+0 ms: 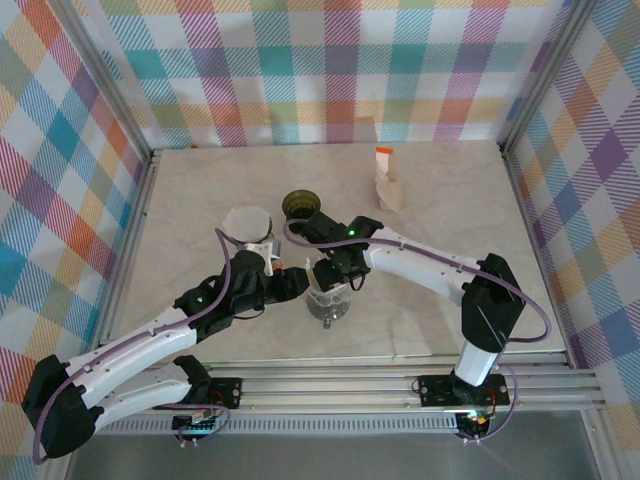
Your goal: Place the coffee filter in the dripper
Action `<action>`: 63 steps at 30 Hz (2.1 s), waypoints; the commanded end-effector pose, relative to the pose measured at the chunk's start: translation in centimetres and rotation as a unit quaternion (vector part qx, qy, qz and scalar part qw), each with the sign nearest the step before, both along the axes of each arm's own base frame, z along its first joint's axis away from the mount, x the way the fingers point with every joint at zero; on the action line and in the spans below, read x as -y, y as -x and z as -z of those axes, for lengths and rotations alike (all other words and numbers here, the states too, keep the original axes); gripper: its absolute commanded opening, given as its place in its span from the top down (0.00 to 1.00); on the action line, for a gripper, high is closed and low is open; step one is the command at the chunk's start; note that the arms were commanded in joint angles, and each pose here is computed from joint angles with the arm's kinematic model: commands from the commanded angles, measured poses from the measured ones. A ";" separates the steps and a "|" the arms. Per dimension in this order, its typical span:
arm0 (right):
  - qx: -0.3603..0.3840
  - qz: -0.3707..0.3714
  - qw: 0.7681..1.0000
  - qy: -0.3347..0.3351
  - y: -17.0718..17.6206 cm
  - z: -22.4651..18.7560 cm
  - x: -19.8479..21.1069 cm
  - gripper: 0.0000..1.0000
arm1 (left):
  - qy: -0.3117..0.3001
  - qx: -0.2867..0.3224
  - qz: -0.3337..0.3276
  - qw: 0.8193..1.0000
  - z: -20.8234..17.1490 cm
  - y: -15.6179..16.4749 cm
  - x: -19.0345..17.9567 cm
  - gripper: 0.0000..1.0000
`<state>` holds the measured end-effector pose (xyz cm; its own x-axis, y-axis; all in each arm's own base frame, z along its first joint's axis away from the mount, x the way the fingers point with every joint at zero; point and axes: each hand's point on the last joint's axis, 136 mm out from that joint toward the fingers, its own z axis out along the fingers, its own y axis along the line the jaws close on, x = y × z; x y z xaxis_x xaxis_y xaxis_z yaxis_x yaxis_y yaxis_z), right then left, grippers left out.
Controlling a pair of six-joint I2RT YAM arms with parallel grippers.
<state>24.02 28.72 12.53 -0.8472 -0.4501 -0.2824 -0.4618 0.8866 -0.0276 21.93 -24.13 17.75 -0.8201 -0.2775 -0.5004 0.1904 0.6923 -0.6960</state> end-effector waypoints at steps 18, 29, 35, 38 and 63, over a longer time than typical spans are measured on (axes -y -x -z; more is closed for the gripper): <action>-0.016 0.016 1.000 0.009 0.6 2.1 0.6 0.32 | 0.009 -0.001 -0.005 1.000 0.1 -0.6 0.3 0.48; -0.016 0.016 1.000 0.007 0.5 2.1 0.5 0.32 | 0.009 0.002 -0.012 1.000 0.0 -0.9 0.2 0.39; -0.016 0.016 1.000 0.005 0.5 2.1 0.4 0.32 | -0.001 -0.007 -0.017 1.000 0.8 -1.1 0.2 0.44; -0.016 0.015 1.000 0.003 0.5 2.1 0.3 0.32 | -0.001 -0.009 -0.015 1.000 1.0 -1.1 0.3 0.47; -0.002 0.019 1.000 -0.010 0.2 1.1 0.1 0.31 | -0.010 -0.011 -0.014 1.000 1.3 -0.5 -0.4 0.52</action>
